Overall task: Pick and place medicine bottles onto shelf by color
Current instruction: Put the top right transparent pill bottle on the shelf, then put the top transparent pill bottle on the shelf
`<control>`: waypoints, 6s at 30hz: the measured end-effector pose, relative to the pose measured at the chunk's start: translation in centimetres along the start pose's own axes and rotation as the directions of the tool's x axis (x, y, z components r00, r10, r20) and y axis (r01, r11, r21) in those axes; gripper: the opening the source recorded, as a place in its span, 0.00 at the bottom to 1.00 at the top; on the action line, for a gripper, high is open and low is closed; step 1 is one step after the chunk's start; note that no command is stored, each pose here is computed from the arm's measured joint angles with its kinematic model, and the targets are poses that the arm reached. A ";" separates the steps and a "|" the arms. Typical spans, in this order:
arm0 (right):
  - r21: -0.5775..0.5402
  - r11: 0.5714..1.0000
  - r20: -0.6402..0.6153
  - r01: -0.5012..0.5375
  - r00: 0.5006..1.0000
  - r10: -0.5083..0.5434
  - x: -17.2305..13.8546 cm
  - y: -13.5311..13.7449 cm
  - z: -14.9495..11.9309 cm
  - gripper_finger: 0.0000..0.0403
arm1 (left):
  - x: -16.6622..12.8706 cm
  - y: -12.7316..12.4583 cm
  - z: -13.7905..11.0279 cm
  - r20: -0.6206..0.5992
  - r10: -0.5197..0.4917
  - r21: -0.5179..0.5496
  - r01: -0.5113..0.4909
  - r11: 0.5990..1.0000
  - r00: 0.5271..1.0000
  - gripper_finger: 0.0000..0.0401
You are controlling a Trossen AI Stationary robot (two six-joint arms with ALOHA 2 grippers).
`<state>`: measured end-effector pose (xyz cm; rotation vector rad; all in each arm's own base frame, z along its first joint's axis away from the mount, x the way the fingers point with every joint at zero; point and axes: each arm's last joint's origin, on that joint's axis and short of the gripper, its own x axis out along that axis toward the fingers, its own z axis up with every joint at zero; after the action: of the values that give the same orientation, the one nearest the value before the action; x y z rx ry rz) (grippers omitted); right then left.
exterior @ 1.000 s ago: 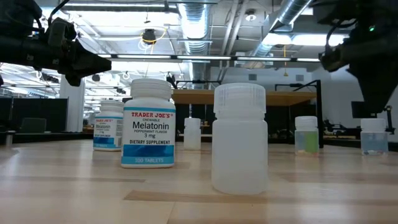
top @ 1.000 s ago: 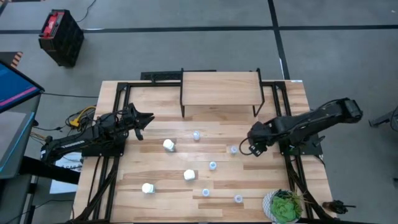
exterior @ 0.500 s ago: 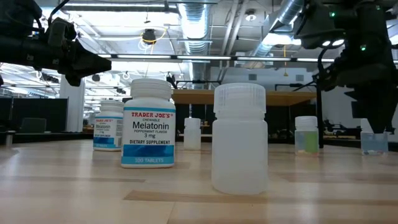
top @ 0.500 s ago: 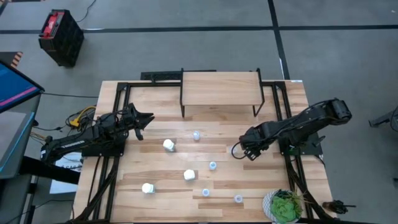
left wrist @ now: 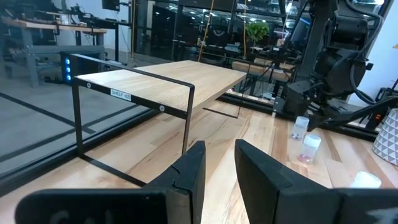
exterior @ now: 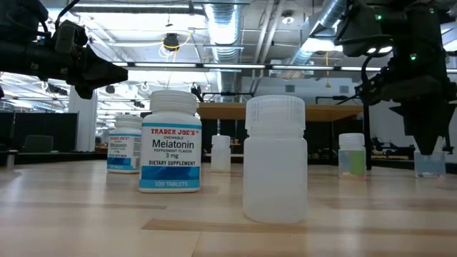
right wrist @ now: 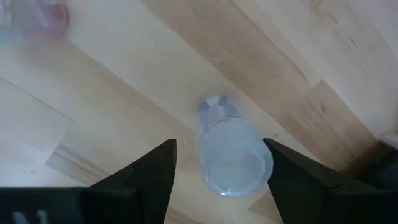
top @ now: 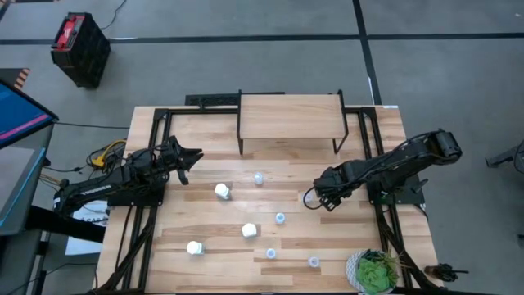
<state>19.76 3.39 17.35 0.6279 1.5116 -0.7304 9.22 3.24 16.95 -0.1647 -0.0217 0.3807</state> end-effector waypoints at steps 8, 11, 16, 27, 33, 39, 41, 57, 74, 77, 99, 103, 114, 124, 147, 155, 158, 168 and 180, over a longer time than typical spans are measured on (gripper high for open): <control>0.014 1.000 -0.015 -0.008 1.000 0.009 0.0 -0.1 0.2 0.53 | 0.0 0.0 0.0 0.000 0.000 0.003 0.000 1.000 1.000 0.19; 0.007 1.000 -0.018 -0.011 1.000 0.011 0.0 -0.2 0.4 0.46 | 0.0 0.0 0.0 0.000 0.000 0.004 0.000 1.000 1.000 0.19; -0.041 0.999 -0.032 -0.028 0.999 0.026 -0.1 -0.4 0.7 0.35 | 0.0 0.0 0.0 0.000 0.000 0.004 0.000 1.000 1.000 0.19; -0.312 0.943 0.017 -0.113 0.992 0.124 -7.0 0.6 3.1 0.36 | 0.0 0.0 0.0 -0.001 0.000 0.004 0.000 1.000 1.000 0.19; -0.419 0.904 0.177 -0.086 0.969 0.174 -13.6 -0.6 5.7 0.33 | 0.0 0.0 0.0 -0.001 0.000 0.004 0.000 1.000 1.000 0.19; -0.313 0.946 0.347 -0.080 0.918 0.192 -18.4 -3.9 8.9 0.35 | 0.0 0.0 0.0 -0.001 0.000 -0.001 0.000 1.000 1.000 0.19; -0.289 0.955 0.377 -0.069 0.909 0.180 -19.2 -5.3 10.3 0.35 | 0.0 0.0 0.0 0.000 0.000 -0.001 0.000 1.000 1.000 0.19; -0.145 0.989 0.191 -0.038 0.979 0.066 -16.6 -15.6 22.6 0.35 | 0.0 0.0 0.0 0.000 0.000 -0.004 0.000 1.000 1.000 0.19; -0.152 0.988 0.114 -0.039 0.992 0.057 -15.1 -16.8 24.7 0.38 | 0.0 0.0 0.0 -0.001 0.000 -0.004 0.000 1.000 1.000 0.19; -0.152 0.988 0.115 -0.039 0.992 0.057 -15.1 -16.8 24.7 0.39 | 0.0 0.0 0.0 -0.001 0.000 -0.004 0.000 1.000 1.000 0.19; -0.158 0.987 0.147 -0.032 0.988 0.056 -15.1 -16.7 25.0 0.53 | 0.0 0.0 0.0 -0.002 0.000 -0.004 0.000 1.000 1.000 0.19; -0.157 0.987 0.172 -0.028 0.983 0.056 -15.2 -16.7 25.2 0.52 | 0.0 0.0 0.0 -0.002 0.000 -0.004 0.000 1.000 1.000 0.19; -0.145 0.989 0.339 -0.006 0.939 0.055 -19.3 -17.1 25.3 0.52 | 0.0 0.0 0.0 -0.002 0.000 -0.004 0.000 1.000 1.000 0.19; -0.152 0.988 0.383 -0.029 0.920 0.086 -23.3 -15.1 22.3 0.50 | 0.0 0.0 0.0 -0.002 0.000 -0.004 0.000 1.000 1.000 0.19; -0.435 0.888 0.344 -0.150 0.883 0.318 -23.6 -5.6 5.2 0.47 | 0.0 0.0 0.0 0.000 0.006 -0.012 -0.006 1.000 1.000 0.19; -0.516 0.847 0.223 -0.129 0.934 0.279 -19.6 -2.3 3.4 0.45 | 0.0 0.0 0.0 0.000 0.007 0.000 -0.007 1.000 1.000 0.19; -0.555 0.824 0.194 -0.116 0.945 0.263 -18.0 -1.0 3.1 0.45 | 0.0 0.0 0.0 0.000 0.007 -0.004 -0.007 1.000 1.000 0.19; -0.654 0.749 0.162 -0.103 0.948 0.272 -13.2 2.9 1.9 0.45 | 0.0 0.0 0.0 -0.001 0.005 -0.040 -0.005 0.999 1.000 0.19; -0.691 0.719 0.125 -0.078 0.966 0.226 -9.4 7.5 2.6 0.45 | 0.0 0.0 0.0 -0.001 0.004 -0.020 -0.004 1.000 1.000 0.19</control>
<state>27.81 6.61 26.11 0.0997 1.3842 -0.0617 9.21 3.25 16.94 -0.1846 -0.0241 0.3845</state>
